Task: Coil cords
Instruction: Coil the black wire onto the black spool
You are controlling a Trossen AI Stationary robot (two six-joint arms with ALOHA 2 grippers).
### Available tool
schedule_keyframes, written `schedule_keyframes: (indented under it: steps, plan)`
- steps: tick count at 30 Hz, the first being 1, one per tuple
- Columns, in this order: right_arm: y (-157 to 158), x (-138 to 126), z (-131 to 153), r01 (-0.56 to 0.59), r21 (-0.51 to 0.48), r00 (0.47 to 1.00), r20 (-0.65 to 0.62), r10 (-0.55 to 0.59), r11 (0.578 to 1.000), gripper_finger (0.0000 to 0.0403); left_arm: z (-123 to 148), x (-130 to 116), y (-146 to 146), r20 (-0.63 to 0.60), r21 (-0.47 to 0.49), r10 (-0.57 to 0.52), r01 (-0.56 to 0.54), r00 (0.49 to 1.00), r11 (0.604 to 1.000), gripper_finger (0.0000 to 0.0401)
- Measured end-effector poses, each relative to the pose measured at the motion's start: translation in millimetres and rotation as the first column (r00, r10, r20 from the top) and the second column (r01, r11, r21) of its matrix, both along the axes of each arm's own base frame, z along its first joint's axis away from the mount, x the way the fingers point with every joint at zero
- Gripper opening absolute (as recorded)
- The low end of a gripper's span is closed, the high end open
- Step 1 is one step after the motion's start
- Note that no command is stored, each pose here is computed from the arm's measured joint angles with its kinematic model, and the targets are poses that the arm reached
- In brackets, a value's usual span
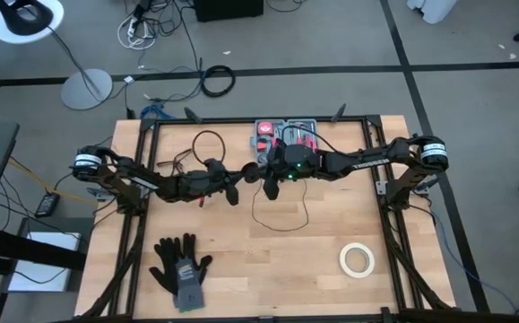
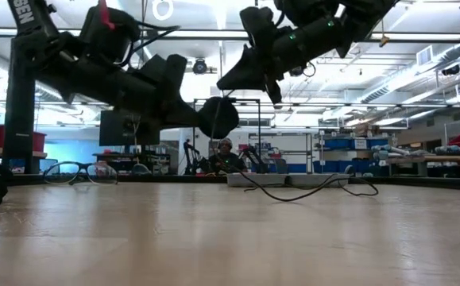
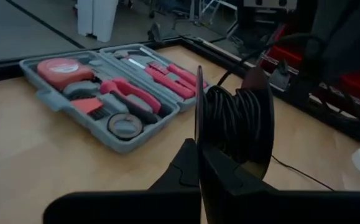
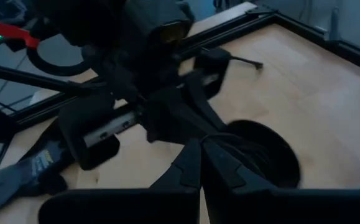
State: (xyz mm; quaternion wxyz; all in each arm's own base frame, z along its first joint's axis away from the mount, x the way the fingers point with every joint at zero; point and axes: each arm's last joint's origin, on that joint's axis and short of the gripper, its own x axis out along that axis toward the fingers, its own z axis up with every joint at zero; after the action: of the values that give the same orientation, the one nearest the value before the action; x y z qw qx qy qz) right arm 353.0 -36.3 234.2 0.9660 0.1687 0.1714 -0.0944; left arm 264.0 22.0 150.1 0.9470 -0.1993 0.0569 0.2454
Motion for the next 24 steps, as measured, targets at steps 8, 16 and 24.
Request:
schedule_keyframes:
  steps: [8,16,24]
  plan:
    - [14.6,1.6,0.8,-0.05,-0.04,0.999,0.002,0.05,0.998,0.001,13.9,13.4,0.4,0.025,0.013,-0.005,0.005,1.0,1.0,0.0]
    - [31.4,2.2,1.1,-0.029,-0.132,1.0,-0.008,0.029,0.991,0.005,27.8,23.6,0.3,0.079,0.013,-0.021,0.02,0.997,1.0,0.0]
    - [33.8,-7.6,-20.5,0.025,-0.067,0.991,-0.129,-0.034,0.997,0.0072,43.1,28.1,-0.1,0.205,0.016,-0.037,0.034,0.978,0.999,0.0]
